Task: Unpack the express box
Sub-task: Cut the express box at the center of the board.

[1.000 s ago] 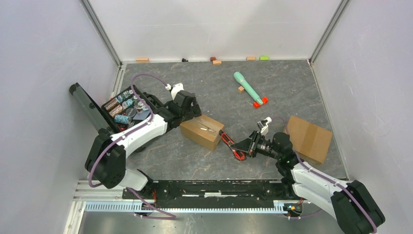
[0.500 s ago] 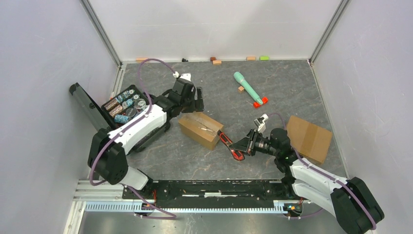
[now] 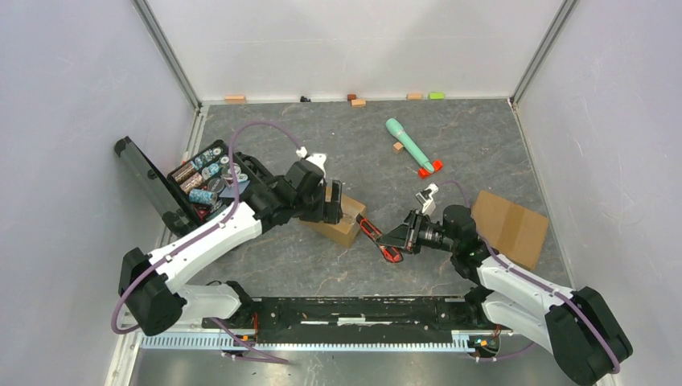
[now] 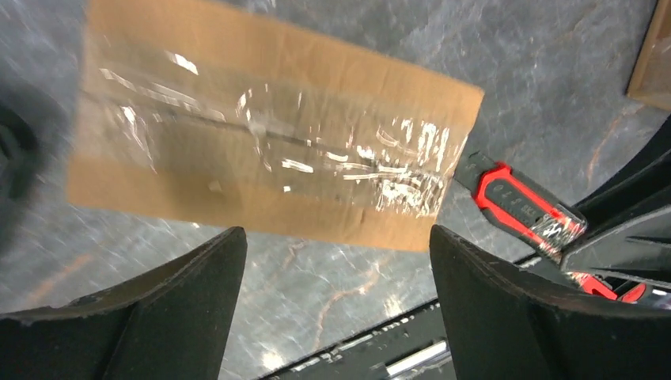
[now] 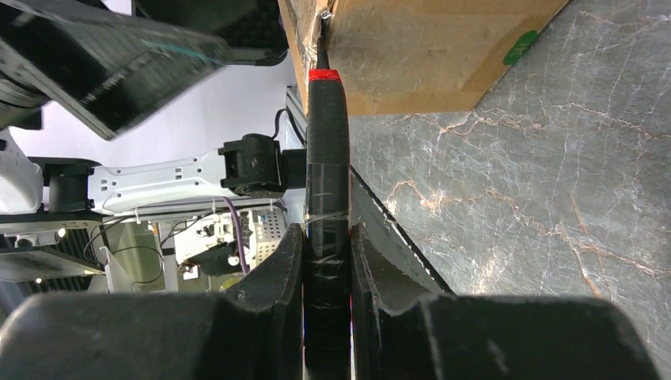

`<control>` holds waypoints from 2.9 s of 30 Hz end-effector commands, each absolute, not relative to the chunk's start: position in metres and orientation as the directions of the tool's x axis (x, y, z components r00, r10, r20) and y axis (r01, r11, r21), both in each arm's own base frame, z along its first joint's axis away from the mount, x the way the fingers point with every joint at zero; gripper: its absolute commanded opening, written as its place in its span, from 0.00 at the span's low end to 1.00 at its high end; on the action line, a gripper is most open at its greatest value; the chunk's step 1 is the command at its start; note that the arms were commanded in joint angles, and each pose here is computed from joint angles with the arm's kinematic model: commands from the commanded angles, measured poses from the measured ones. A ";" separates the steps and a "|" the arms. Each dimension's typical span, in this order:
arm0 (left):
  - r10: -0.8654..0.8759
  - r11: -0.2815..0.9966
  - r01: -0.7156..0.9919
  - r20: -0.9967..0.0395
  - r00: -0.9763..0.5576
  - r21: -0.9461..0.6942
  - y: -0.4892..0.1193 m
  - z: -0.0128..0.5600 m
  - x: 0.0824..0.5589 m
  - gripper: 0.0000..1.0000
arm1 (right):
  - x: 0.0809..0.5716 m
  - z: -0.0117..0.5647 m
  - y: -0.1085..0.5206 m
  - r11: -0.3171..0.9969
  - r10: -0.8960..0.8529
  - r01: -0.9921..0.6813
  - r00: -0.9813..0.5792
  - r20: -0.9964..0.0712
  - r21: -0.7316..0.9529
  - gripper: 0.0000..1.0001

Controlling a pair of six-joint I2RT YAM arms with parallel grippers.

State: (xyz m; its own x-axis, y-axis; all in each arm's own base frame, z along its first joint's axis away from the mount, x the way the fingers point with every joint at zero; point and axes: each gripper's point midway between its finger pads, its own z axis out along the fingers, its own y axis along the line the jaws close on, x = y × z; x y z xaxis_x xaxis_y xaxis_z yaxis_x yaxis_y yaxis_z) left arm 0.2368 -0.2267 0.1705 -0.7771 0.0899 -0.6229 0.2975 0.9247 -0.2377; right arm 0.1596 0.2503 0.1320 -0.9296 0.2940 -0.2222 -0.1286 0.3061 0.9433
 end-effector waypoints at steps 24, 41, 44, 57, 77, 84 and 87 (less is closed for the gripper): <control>-0.577 0.785 -0.261 -0.509 -0.639 -0.563 -0.231 0.134 0.267 0.86 | 0.144 0.171 0.247 0.154 0.151 -0.121 -0.978 -0.144 0.981 0.00; -0.609 0.734 -0.246 -0.452 -0.652 -0.633 -0.268 0.143 0.254 0.77 | 0.153 0.157 0.259 0.238 0.096 -0.165 -0.977 -0.192 0.957 0.00; -0.644 0.698 -0.270 -0.418 -0.641 -0.663 -0.272 0.142 0.252 0.73 | 0.157 0.156 0.262 0.232 0.093 -0.171 -0.976 -0.197 0.958 0.00; -0.729 0.620 -0.299 -0.392 -0.560 -0.725 -0.261 0.152 0.258 0.66 | 0.135 0.169 0.264 0.125 0.040 -0.177 -0.982 -0.184 0.976 0.00; 0.224 0.948 0.319 -0.744 -0.630 0.014 -0.227 0.235 0.297 1.00 | 0.182 0.122 0.259 0.369 -0.095 -0.343 -0.938 -0.333 0.864 0.00; 0.365 0.881 0.472 -0.646 -0.670 0.008 -0.265 0.215 0.316 1.00 | 0.195 0.114 0.263 0.396 -0.126 -0.345 -0.938 -0.322 0.851 0.00; 0.395 0.882 0.469 -0.620 -0.678 0.050 -0.263 0.200 0.322 1.00 | 0.202 0.114 0.266 0.403 -0.130 -0.347 -0.938 -0.322 0.847 0.00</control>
